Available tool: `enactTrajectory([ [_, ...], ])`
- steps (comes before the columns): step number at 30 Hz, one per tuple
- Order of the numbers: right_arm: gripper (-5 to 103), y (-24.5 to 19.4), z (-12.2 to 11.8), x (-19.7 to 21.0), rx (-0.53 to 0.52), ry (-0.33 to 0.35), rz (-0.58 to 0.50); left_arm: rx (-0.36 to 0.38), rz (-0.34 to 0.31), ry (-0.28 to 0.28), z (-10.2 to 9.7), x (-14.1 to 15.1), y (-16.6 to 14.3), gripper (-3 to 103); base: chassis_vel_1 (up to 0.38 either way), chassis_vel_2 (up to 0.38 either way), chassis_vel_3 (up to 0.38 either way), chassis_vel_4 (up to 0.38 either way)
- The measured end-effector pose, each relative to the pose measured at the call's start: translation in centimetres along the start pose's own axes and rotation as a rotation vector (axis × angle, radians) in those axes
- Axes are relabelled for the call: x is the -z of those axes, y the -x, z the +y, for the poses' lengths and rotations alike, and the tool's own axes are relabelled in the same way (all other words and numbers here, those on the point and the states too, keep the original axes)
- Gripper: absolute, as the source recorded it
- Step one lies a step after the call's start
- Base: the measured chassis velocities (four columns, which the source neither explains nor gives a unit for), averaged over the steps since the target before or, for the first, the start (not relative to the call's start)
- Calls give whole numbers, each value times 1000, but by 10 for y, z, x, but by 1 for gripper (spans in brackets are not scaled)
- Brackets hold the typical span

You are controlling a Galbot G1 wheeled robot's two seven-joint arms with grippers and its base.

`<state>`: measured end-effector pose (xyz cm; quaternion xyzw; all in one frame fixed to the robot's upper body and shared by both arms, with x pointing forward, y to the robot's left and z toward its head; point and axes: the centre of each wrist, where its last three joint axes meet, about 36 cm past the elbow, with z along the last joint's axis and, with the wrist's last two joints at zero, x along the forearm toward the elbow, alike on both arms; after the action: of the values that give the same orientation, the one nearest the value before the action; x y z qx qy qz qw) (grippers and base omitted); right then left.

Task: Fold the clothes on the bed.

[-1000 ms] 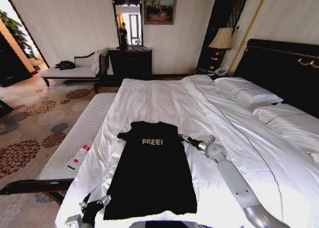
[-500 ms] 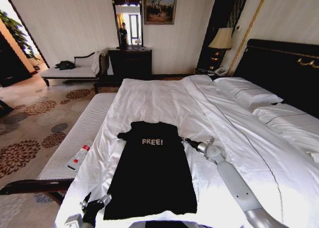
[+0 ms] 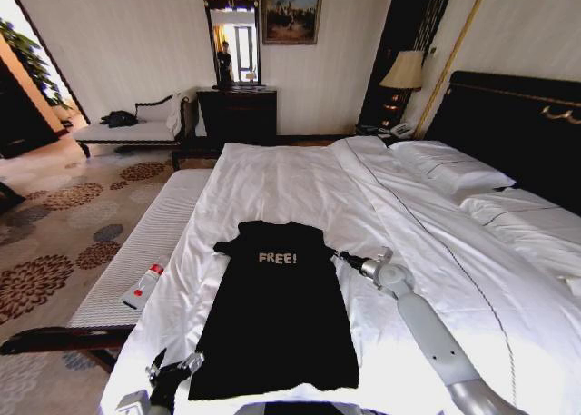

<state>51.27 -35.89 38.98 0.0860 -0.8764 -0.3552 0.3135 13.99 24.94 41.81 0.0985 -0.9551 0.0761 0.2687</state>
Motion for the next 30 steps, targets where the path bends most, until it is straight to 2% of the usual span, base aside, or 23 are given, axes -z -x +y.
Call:
enactTrajectory([
  [4,0,-9,0,12,-5,-5,-29,-1,-2,-1,0,0,0,100,0,0,0,0],
  [13,0,-33,-18,26,-58,-9,-81,-16,-6,-4,-3,1,1,100,0,0,0,0],
  [22,0,-33,-31,31,-90,3,-98,-20,-15,-4,-4,4,-1,100,0,0,0,0],
  [30,0,-30,-40,34,-100,-24,-103,-15,-18,-5,-3,6,-4,100,0,0,0,0],
])
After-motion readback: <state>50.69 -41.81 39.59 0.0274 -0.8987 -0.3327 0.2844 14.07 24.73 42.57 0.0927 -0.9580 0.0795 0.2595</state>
